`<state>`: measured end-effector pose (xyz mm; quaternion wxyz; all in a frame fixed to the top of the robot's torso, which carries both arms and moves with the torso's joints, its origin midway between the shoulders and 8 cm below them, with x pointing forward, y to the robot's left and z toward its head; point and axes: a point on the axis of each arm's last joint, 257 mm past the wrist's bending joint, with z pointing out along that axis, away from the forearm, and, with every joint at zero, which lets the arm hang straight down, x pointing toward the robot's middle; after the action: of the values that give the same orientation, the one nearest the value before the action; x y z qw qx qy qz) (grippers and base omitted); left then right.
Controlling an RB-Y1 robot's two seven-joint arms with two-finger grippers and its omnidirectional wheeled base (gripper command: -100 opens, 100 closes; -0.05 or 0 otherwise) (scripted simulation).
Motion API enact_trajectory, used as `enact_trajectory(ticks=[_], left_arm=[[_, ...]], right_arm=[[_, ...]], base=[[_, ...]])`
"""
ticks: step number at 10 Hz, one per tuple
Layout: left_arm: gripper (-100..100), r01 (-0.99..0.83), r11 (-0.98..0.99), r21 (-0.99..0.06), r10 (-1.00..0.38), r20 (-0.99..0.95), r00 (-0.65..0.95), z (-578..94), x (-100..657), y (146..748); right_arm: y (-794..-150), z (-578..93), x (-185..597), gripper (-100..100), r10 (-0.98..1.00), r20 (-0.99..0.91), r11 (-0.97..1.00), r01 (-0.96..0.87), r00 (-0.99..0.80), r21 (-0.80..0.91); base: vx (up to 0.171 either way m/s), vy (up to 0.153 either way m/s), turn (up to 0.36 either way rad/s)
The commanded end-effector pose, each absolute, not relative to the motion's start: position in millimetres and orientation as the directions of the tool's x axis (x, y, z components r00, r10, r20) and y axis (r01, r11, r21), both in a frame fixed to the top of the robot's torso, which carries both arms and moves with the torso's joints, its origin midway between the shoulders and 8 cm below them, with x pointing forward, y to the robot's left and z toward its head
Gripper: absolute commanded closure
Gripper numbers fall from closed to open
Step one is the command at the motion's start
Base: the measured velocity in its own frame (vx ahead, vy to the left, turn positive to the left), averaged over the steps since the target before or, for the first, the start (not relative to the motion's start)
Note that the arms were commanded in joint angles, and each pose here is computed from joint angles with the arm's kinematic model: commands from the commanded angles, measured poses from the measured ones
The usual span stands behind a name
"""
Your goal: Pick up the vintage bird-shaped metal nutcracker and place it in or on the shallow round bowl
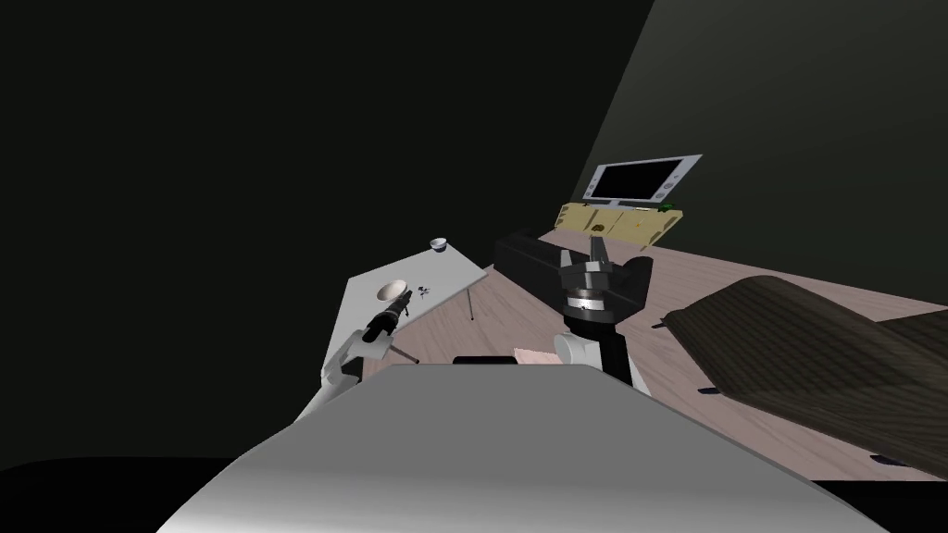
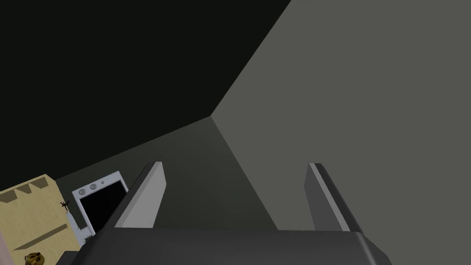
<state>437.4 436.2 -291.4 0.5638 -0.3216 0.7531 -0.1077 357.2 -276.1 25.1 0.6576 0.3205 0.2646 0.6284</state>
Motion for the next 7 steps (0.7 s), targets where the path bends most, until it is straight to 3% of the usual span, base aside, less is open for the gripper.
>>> enact_trajectory(ticks=[1, 3, 7], left_arm=[[-100, -0.439, 0.781, -0.445, -0.571, -0.793, -0.214, -318.6, 421.4, 462.8], [-100, -0.521, 0.783, -0.339, -0.533, -0.798, -0.283, -350.4, 397.4, 494.8], [-100, -0.581, 0.778, -0.239, -0.499, -0.796, -0.341, -372.2, 374.3, 523.3]], right_arm=[[-276.1, 25.1, 357.2, 0, 0.996, 0.055, 0.005, -0.657, 0.07, 0.754], [-276.1, 25.0, 357.2, 0, 0.996, 0.055, 0.005, -0.657, 0.07, 0.754], [-276.1, 25.1, 357.2, 0, 0.996, 0.055, 0.005, -0.657, 0.07, 0.754]], base=[[0.08, -0.068, -0.121], [0.089, -0.055, -0.094], [0.039, -0.035, -0.04]])
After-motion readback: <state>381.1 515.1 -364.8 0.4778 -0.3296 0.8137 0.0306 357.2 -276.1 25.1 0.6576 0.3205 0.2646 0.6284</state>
